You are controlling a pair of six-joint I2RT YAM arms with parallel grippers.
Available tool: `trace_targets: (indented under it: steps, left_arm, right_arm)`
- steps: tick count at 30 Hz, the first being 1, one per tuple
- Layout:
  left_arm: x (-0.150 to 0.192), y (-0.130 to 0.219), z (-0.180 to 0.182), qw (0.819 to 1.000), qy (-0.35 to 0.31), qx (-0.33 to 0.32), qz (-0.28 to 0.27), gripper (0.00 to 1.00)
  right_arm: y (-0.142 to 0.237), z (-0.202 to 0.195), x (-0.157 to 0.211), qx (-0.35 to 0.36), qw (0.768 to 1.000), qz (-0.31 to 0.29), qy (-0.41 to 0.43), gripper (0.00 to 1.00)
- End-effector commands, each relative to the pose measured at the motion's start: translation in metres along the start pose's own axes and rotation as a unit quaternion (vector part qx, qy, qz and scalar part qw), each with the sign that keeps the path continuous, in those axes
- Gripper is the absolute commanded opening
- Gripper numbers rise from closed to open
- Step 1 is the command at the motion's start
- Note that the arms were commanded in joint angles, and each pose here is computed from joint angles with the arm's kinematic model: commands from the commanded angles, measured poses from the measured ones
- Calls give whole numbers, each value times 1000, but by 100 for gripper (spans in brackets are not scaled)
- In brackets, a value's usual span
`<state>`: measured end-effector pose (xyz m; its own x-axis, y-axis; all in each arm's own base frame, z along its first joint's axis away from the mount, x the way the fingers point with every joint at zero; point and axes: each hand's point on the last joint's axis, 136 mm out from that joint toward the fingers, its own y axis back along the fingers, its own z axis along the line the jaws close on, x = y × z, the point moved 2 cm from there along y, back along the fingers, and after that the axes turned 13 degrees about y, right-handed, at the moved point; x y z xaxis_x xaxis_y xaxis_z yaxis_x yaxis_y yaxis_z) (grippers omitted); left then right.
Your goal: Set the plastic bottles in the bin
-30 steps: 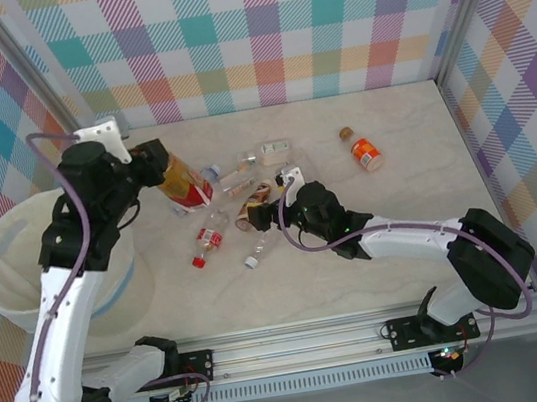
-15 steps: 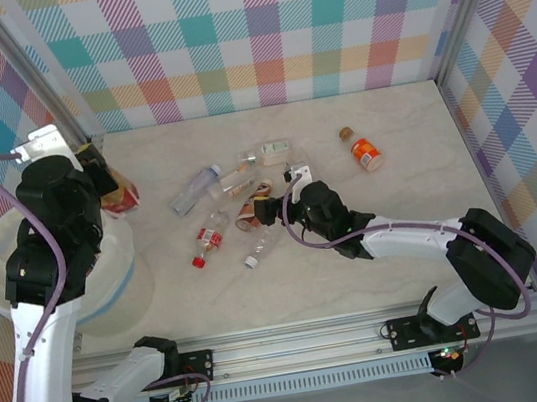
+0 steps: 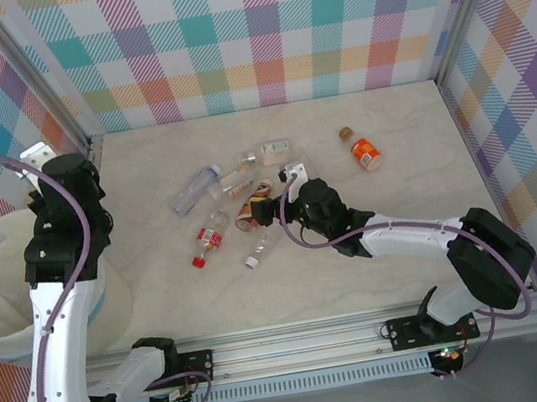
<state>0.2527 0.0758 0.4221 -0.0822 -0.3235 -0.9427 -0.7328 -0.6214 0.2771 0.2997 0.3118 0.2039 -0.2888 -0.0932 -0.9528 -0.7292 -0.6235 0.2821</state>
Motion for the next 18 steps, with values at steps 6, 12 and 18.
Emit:
trace_targets:
  steps: [6,12,18]
  left_arm:
    - [-10,11,-12,998,15,59,31,0]
    - [-44,35,-20,993,38,112,22,0]
    - [-85,69,23,994,69,69,-45,0]
  right_arm:
    - [-5,5,-13,-9,1000,-13,16,100]
    - [-10,5,-11,-8,1000,-9,16,100]
    - [-19,7,-6,-12,1000,-4,13,100]
